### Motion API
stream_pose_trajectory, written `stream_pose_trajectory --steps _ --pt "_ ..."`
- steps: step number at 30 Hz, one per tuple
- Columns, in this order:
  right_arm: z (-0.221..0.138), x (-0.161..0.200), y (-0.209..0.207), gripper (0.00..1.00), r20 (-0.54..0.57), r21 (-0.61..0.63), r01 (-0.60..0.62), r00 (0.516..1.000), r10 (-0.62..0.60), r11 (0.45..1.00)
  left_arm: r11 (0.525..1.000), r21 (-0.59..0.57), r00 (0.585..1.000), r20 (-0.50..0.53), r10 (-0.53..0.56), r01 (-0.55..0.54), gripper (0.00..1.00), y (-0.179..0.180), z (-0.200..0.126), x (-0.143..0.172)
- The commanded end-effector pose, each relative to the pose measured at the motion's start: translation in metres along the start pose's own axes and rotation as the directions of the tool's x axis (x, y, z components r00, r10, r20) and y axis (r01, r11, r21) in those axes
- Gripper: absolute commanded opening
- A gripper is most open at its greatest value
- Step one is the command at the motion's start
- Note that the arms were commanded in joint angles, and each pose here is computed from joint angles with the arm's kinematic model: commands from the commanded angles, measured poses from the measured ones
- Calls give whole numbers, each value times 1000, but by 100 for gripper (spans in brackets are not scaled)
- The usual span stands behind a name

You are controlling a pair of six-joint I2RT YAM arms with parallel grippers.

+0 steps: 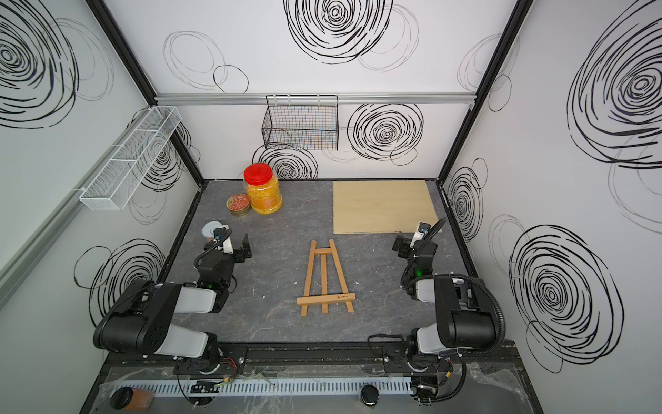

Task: Disassemble the easel
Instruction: Reset both arms

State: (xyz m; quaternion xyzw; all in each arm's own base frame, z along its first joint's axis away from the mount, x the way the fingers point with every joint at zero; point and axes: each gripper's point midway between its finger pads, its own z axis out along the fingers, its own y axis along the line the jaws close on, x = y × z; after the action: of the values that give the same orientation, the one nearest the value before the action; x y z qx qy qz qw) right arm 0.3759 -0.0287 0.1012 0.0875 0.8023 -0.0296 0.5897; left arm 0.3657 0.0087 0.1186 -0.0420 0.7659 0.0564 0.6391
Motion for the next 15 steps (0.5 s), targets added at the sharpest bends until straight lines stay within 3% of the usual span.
stream_pose_trajectory --steps 1,15 --pt "2 -4 0 100 7 11 11 1000 -11 1000 1000 7 997 72 -8 7 99 -1 3 -21" --pt "3 -5 0 100 8 11 11 1000 -11 1000 1000 8 997 72 -9 8 99 -1 3 -21"
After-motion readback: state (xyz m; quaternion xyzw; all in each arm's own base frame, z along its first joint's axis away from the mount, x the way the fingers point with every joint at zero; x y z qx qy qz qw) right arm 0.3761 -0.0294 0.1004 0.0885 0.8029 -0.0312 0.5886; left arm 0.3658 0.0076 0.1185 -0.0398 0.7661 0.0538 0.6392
